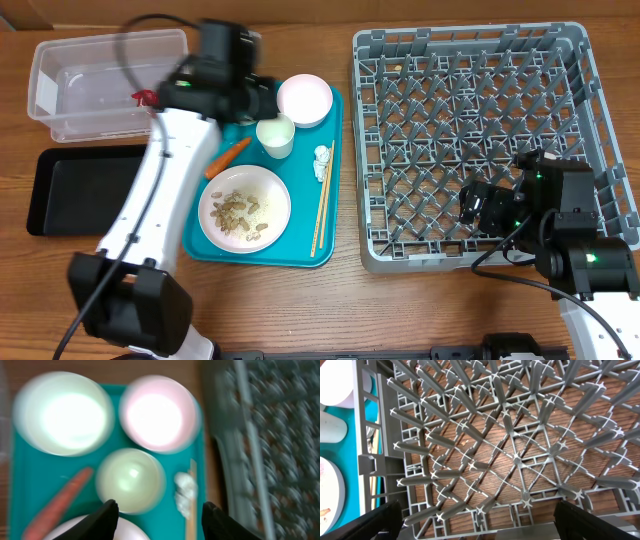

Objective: Sort waste into correct bins and load items into the dishwasher
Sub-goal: 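Move the left gripper to the white tissue and grasp it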

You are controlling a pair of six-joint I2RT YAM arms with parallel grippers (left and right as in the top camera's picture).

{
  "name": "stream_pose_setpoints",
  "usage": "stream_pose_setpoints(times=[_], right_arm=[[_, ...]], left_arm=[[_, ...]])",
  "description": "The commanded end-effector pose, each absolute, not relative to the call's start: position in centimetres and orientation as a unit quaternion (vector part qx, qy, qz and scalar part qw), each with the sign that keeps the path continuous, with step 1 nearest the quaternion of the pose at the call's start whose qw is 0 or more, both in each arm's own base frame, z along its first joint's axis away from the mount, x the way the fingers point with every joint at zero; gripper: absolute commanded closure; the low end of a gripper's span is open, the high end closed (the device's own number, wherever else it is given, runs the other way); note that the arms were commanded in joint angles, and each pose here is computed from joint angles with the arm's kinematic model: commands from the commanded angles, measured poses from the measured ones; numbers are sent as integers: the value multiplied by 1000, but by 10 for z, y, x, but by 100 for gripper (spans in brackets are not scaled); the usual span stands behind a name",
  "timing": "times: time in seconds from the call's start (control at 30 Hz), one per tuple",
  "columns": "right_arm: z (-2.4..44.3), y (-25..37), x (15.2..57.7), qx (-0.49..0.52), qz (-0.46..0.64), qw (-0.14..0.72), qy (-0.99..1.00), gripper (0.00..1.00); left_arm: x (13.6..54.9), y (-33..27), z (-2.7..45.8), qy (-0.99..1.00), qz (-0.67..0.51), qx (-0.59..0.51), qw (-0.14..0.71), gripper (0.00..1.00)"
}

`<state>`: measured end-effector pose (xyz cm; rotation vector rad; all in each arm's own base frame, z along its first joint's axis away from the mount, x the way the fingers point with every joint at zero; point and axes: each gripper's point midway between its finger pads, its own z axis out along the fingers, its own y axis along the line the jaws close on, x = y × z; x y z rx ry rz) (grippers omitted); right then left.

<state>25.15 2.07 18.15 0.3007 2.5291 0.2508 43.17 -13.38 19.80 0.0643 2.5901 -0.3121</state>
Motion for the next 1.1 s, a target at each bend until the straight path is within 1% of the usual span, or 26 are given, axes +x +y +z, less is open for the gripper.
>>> stream_pose_setpoints(times=[0.0, 0.17, 0.27, 0.53, 0.73, 0.87, 0.93, 1.07], right_arm=[[193, 20, 256, 113, 93, 302, 942, 0], [193, 20, 255, 113, 93, 301, 942, 0], [193, 20, 255, 113, 93, 301, 942, 0], [193, 20, 255, 113, 93, 301, 942, 0], [193, 20, 255, 113, 92, 301, 943, 0], [193, 20, 255, 113, 92, 301, 943, 0], [193, 20, 255, 113, 92, 301, 943, 0], [193, 20, 255, 113, 92, 301, 943, 0]], left_arm=[[411, -176, 186, 964, -131, 49, 226, 44], [396, -206, 142, 979, -112, 39, 166, 43], [399, -216, 111, 983, -106, 44, 141, 44], [408, -220, 57, 989, -92, 44, 109, 44], [412, -221, 29, 991, -82, 43, 97, 45], [414, -220, 24, 991, -77, 42, 97, 46], [414, -218, 22, 992, -70, 41, 97, 48], [414, -212, 18, 993, -54, 39, 96, 50]])
